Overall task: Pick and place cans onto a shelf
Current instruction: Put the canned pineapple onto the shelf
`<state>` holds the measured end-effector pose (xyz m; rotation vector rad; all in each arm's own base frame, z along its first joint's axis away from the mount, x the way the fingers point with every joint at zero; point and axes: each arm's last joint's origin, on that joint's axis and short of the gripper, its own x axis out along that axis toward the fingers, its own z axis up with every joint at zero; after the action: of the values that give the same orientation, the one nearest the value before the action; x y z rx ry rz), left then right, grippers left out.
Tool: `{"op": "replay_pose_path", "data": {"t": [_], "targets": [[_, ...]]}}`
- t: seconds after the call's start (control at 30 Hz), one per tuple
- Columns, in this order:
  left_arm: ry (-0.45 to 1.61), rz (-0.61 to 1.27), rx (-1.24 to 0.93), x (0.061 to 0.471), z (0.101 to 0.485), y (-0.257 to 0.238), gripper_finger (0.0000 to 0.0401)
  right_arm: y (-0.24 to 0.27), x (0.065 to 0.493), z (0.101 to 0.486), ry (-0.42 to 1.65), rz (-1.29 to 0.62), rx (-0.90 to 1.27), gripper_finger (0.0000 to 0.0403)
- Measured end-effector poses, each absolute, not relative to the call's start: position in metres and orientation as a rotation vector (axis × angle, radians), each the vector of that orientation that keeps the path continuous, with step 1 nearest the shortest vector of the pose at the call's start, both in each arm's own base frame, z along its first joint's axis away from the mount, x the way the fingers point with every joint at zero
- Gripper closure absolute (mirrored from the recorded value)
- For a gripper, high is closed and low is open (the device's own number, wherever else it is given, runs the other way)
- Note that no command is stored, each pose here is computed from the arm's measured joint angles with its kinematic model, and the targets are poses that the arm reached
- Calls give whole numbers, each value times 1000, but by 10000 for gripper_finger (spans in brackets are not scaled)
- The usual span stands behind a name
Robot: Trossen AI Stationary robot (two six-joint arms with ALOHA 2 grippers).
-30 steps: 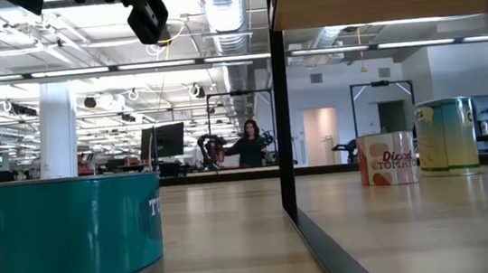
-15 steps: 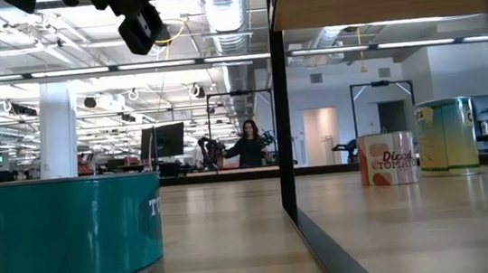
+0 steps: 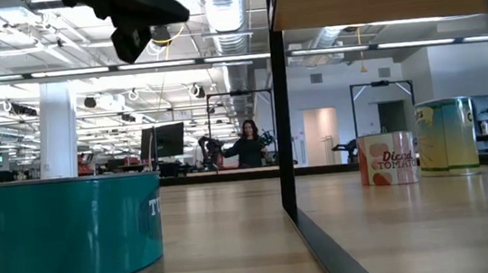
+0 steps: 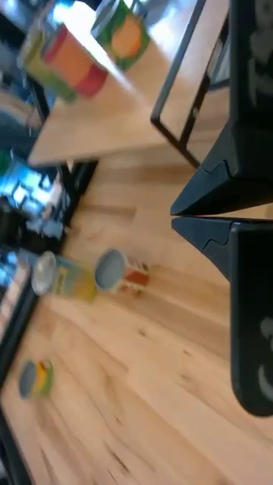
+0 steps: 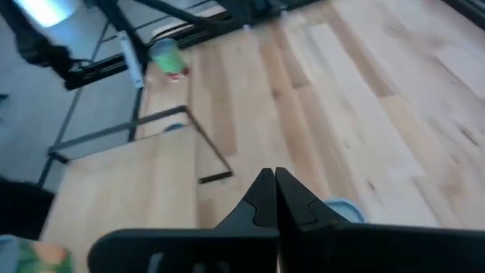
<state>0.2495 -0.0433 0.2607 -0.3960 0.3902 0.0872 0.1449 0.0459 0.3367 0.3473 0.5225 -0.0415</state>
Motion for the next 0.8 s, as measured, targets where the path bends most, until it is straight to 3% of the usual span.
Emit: {"op": "replay_pose_path", "data": {"t": [0.17, 0.4, 0.67, 0.8], "targets": [[411, 171, -434, 248, 257, -41, 401, 27, 134, 314, 526, -145, 369, 399], [415, 249, -429, 247, 255, -35, 401, -3, 128, 291, 720, -390, 433, 399], [409, 285, -439, 249, 255, -24, 401, -54, 145, 269, 892, -636, 485, 396], [411, 288, -434, 249, 254, -23, 401, -89, 155, 251, 968, -754, 570, 375]]}}
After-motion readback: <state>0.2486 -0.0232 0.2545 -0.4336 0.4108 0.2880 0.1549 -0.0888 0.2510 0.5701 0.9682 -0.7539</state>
